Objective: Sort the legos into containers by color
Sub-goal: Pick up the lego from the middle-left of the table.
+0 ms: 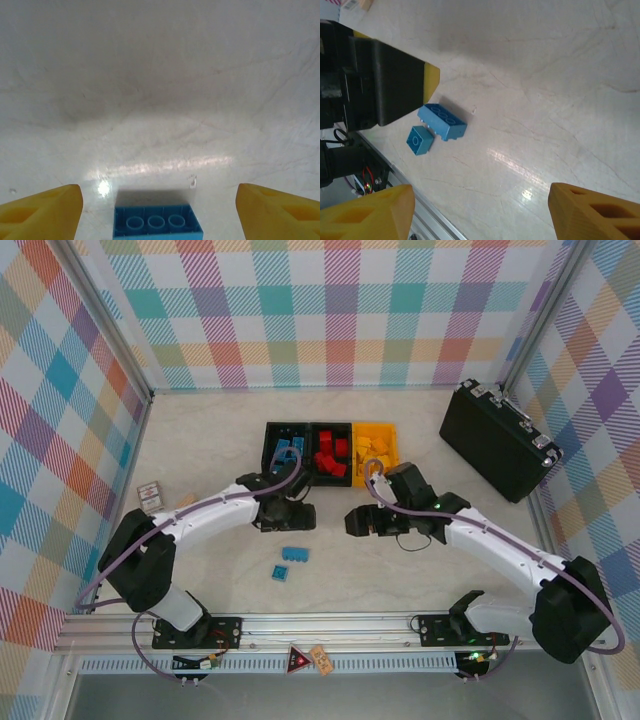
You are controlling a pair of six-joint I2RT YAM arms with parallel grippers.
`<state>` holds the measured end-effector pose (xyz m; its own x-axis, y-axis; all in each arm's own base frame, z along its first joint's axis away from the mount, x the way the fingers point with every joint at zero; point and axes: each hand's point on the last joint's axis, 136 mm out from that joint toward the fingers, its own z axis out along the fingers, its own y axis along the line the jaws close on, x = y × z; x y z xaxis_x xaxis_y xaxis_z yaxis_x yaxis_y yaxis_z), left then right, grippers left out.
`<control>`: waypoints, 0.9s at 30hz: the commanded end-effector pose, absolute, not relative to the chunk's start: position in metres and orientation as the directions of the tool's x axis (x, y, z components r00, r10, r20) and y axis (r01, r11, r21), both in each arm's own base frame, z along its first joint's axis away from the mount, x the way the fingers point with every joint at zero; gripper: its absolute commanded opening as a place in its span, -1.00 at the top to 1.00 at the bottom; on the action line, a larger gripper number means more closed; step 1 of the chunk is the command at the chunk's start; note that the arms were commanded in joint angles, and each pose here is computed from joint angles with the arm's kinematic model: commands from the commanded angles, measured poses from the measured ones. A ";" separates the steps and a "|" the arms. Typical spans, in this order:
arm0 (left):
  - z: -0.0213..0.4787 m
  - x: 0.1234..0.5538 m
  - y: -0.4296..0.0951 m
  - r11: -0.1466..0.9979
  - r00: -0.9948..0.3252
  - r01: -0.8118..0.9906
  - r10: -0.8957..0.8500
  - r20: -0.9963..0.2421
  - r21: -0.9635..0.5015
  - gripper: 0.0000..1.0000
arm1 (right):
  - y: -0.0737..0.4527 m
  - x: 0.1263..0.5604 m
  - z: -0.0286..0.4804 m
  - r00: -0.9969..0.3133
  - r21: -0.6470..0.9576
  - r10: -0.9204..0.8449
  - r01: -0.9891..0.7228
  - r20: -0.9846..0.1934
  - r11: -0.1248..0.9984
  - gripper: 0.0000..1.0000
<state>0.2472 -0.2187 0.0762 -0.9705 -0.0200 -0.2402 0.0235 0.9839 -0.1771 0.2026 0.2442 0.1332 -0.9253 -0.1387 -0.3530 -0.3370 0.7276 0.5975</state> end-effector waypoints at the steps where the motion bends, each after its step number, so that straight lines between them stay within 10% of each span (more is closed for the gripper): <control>1: 0.069 0.232 -0.222 0.986 -0.974 -0.001 -0.039 -0.225 -0.169 -0.61 | 0.239 0.189 0.124 -0.934 0.608 -0.159 -0.331 -0.320 0.722 -0.42; 15: 0.030 0.191 -0.219 0.999 -0.993 0.021 0.017 -0.119 -0.035 -0.61 | 0.240 0.183 0.110 -0.947 0.626 -0.145 -0.300 -0.286 0.720 -0.41; 27: 0.050 0.208 -0.219 0.999 -0.980 0.040 0.041 -0.195 0.009 0.03 | 0.240 0.183 0.110 -0.948 0.628 -0.134 -0.293 -0.288 0.721 -0.40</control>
